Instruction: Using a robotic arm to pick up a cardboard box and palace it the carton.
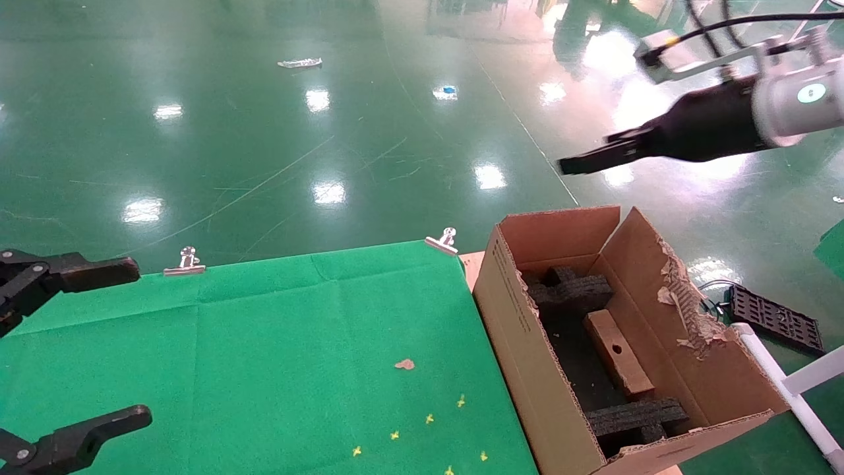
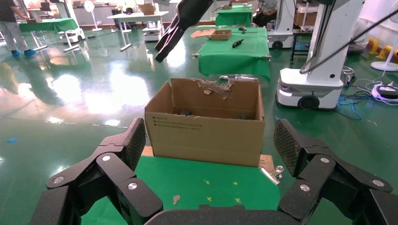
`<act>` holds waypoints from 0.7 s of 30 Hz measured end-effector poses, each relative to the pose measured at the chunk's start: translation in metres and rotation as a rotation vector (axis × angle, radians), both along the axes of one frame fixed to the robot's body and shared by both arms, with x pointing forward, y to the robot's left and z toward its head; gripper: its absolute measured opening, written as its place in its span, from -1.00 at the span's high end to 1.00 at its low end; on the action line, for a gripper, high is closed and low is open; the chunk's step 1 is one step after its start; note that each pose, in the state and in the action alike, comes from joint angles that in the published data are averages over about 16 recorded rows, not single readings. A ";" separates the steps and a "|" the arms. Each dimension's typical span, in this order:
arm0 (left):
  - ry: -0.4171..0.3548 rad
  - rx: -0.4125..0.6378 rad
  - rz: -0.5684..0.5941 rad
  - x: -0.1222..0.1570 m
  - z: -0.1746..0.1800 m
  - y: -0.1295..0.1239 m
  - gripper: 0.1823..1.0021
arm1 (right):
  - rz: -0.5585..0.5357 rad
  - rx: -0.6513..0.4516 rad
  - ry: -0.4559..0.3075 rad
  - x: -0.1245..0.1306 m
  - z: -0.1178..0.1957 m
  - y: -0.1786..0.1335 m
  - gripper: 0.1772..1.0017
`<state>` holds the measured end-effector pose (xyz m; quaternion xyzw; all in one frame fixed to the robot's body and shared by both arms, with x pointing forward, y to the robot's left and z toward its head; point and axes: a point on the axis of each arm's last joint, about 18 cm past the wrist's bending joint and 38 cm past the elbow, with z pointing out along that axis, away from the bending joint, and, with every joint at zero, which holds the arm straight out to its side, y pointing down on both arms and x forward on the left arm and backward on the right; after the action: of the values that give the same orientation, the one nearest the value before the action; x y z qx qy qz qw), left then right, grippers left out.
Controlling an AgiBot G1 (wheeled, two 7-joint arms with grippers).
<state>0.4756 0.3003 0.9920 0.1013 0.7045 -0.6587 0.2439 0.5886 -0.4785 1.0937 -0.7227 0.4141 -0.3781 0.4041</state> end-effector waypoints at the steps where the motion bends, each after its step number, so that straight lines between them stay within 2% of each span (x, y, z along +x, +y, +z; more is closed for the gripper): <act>1: 0.000 0.000 0.000 0.000 0.000 0.000 -1.00 | 0.028 0.000 -0.001 0.002 -0.003 0.006 -1.00; 11: 0.000 0.000 0.000 0.000 0.000 0.000 -1.00 | 0.300 0.014 -0.025 0.006 -0.035 0.066 -1.00; 21: 0.000 0.000 0.000 0.000 0.000 0.000 -1.00 | 0.546 0.040 -0.087 -0.006 -0.059 0.114 -1.00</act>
<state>0.4757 0.3003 0.9921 0.1013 0.7046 -0.6587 0.2438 0.5822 -0.3648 1.0344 -0.7825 0.1935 -0.2774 0.5227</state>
